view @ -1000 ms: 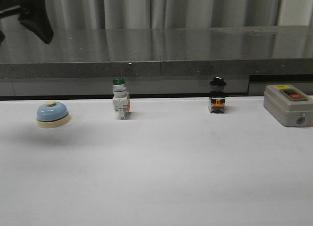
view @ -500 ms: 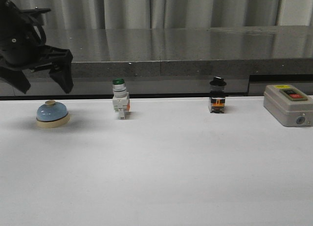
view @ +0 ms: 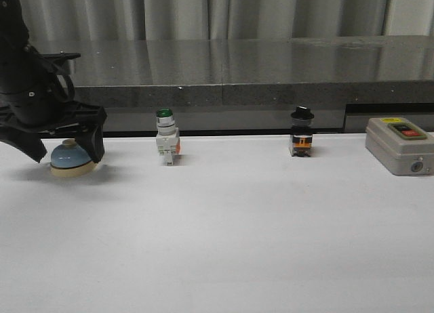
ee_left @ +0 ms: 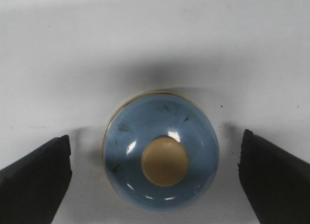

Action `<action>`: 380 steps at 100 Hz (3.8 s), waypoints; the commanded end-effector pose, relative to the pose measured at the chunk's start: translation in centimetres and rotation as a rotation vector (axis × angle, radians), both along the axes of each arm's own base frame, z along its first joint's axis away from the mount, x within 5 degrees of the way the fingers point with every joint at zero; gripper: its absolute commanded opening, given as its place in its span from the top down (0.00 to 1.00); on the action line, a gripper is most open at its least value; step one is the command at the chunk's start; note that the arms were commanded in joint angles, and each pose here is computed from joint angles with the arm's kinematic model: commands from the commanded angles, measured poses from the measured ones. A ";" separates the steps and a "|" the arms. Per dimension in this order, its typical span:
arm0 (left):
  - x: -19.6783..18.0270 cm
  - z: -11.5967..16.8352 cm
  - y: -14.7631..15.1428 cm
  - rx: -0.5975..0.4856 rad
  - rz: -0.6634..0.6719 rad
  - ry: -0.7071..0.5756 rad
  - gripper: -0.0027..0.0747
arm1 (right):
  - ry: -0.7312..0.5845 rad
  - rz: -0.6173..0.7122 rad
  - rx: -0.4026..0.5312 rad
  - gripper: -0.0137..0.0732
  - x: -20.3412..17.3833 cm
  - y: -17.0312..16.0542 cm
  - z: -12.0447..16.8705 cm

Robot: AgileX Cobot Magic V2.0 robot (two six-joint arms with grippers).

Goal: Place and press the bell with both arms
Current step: 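Lower the left gripper over the blue bell and close on it, then lift the bell with the left gripper and carry it toward table center, then set the bell down, open the left gripper and raise it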

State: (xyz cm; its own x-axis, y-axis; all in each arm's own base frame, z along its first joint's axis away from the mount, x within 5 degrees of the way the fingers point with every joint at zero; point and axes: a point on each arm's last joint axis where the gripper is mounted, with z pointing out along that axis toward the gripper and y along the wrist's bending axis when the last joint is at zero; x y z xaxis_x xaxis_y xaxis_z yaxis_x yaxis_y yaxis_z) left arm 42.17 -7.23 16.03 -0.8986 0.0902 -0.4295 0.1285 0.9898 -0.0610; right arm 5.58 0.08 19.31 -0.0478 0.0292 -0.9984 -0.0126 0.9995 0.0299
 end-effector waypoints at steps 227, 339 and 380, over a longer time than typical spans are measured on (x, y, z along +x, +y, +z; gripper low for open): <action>-11.0 2.4 -23.3 -0.055 -0.609 -0.105 0.65 | -0.121 0.000 -0.017 0.91 -0.2 0.0 1.5; -14.2 17.0 -14.3 -0.212 -0.459 -0.431 0.07 | -0.121 0.000 -0.017 0.91 -0.2 0.0 1.5; -19.9 18.6 -1.5 -0.213 -0.145 -0.631 0.07 | -0.121 0.000 -0.017 0.91 -0.2 0.0 1.5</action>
State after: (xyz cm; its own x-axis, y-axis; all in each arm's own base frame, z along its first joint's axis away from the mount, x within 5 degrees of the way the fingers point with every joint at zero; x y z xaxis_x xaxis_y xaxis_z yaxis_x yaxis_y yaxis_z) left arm 23.97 -10.82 32.27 -0.5699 0.1537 -0.8072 0.3824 0.9191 -0.0950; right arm 5.58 0.08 19.31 -0.0477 0.0273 -0.9985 -0.0127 0.9995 0.0280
